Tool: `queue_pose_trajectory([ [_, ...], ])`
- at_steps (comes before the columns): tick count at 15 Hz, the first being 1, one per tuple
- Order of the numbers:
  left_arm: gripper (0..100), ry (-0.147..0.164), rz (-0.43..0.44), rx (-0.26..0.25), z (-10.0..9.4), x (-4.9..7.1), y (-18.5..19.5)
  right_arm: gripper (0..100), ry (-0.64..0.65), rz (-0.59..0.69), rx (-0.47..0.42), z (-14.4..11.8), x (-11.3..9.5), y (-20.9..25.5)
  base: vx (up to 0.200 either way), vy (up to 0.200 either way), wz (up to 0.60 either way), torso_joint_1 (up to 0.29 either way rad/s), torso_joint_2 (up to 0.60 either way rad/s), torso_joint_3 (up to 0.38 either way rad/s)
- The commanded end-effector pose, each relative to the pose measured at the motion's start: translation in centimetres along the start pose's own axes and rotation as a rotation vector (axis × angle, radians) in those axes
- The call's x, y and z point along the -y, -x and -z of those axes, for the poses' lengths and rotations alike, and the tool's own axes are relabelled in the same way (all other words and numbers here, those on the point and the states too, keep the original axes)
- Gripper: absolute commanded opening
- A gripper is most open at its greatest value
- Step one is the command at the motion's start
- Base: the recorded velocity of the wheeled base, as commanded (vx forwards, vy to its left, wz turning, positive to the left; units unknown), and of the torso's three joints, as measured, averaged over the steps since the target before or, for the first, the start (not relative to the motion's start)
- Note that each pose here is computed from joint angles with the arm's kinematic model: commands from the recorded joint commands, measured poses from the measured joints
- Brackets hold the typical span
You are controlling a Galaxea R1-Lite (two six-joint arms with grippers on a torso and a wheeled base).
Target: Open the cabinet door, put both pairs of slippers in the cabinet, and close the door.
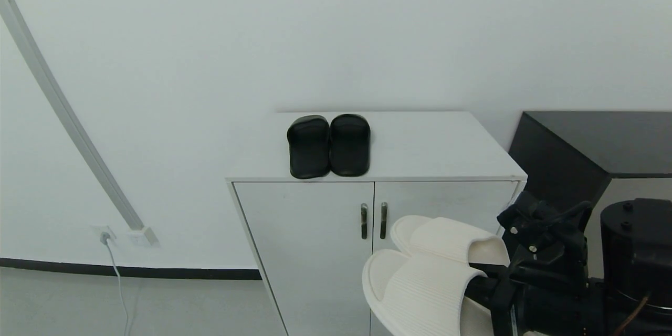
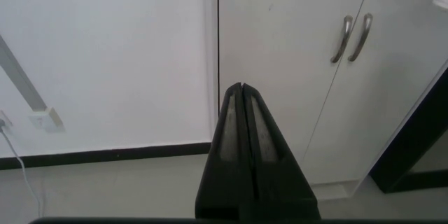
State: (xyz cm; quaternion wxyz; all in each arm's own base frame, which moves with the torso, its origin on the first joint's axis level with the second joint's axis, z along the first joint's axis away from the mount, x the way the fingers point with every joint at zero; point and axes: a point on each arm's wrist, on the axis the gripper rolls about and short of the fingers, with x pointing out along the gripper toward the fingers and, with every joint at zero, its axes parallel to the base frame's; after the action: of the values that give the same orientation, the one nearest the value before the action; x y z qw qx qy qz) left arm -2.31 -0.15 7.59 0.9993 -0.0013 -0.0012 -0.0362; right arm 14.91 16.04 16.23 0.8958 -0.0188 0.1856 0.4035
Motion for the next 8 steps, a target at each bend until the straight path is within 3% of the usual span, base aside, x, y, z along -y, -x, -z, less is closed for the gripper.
queue_pose_trajectory([
  [1, 0, 0.000, 0.000, -0.001, 0.00, 0.00, -0.01, 0, 0.000, -0.001, -0.002, 0.03, -0.01, -0.06, 0.000, 0.000, 0.00, -0.227, 0.54, 0.320],
  [8, 0, -0.004, 0.003, -0.003, 0.01, 0.01, -0.01, 0, 0.000, 0.002, -0.002, 0.12, 0.00, 0.10, 0.000, 0.000, 0.00, -0.200, 0.53, 0.321],
])
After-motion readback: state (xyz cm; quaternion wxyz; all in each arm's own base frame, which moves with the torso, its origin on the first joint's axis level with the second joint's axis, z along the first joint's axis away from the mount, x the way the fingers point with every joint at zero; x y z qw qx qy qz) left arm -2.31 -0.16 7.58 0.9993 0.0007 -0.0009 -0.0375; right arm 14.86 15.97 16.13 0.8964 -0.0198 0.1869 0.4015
